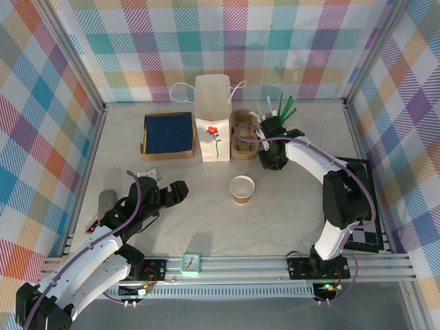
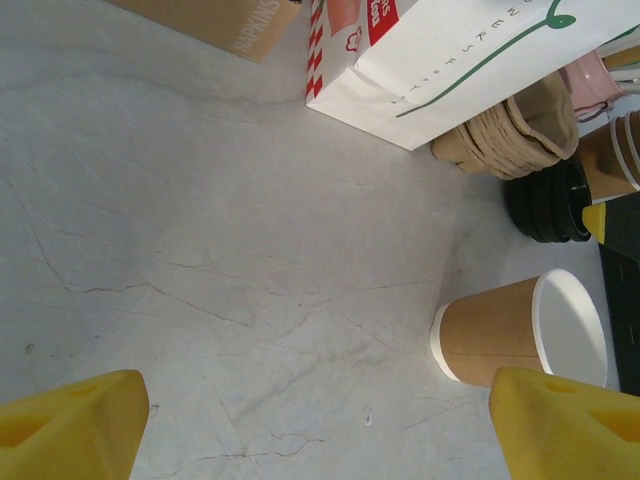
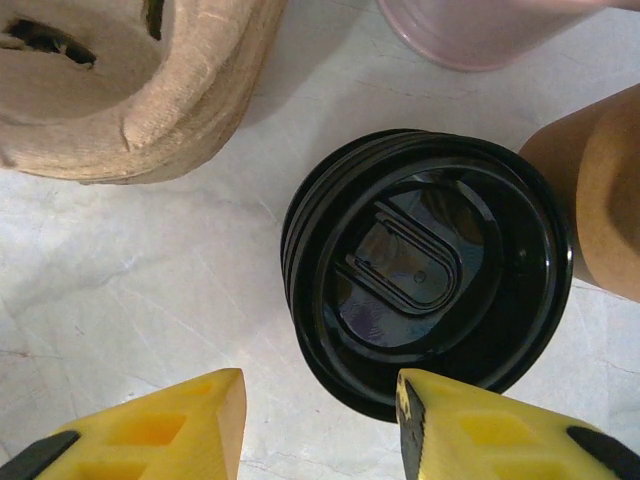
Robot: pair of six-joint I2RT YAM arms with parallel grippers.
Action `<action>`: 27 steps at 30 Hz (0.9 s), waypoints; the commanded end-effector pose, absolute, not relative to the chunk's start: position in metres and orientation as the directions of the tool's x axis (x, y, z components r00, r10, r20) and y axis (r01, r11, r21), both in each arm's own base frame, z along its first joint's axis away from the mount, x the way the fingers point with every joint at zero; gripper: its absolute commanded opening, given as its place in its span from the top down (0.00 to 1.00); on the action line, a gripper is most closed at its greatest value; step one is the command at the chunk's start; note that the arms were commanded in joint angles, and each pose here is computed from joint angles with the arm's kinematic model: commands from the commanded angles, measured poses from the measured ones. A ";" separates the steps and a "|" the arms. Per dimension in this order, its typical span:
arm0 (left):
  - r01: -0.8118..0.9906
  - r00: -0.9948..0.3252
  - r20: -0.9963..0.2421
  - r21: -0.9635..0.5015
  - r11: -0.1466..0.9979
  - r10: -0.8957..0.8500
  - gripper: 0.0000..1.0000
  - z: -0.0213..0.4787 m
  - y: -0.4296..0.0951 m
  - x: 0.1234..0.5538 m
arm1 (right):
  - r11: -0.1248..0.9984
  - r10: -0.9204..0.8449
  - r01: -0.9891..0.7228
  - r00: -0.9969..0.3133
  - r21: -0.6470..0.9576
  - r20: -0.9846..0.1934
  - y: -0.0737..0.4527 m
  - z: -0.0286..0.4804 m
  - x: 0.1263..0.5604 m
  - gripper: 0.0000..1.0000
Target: Pack the takeout coffee
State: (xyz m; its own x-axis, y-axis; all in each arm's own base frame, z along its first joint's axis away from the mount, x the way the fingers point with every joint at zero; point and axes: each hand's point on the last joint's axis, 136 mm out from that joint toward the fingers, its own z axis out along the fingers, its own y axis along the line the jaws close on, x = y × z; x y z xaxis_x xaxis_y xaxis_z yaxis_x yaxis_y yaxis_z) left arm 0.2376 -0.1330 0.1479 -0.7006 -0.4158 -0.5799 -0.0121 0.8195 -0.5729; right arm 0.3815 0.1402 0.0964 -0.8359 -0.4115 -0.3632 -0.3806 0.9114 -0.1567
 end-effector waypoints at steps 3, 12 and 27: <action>0.013 -0.692 -0.599 -0.568 0.823 -0.403 0.12 0.156 -0.135 0.237 | 0.884 -0.468 -0.419 -0.808 -0.209 -0.359 0.139 0.093 0.397 0.59; 0.013 -0.688 -0.602 -0.568 0.823 -0.405 0.12 0.157 -0.134 0.237 | 0.874 -0.485 -0.436 -0.804 -0.214 -0.344 0.141 0.086 0.399 0.62; 0.010 -0.686 -0.606 -0.560 0.828 -0.402 0.12 0.156 -0.133 0.238 | 0.868 -0.496 -0.453 -0.810 -0.202 -0.312 0.143 0.075 0.398 0.67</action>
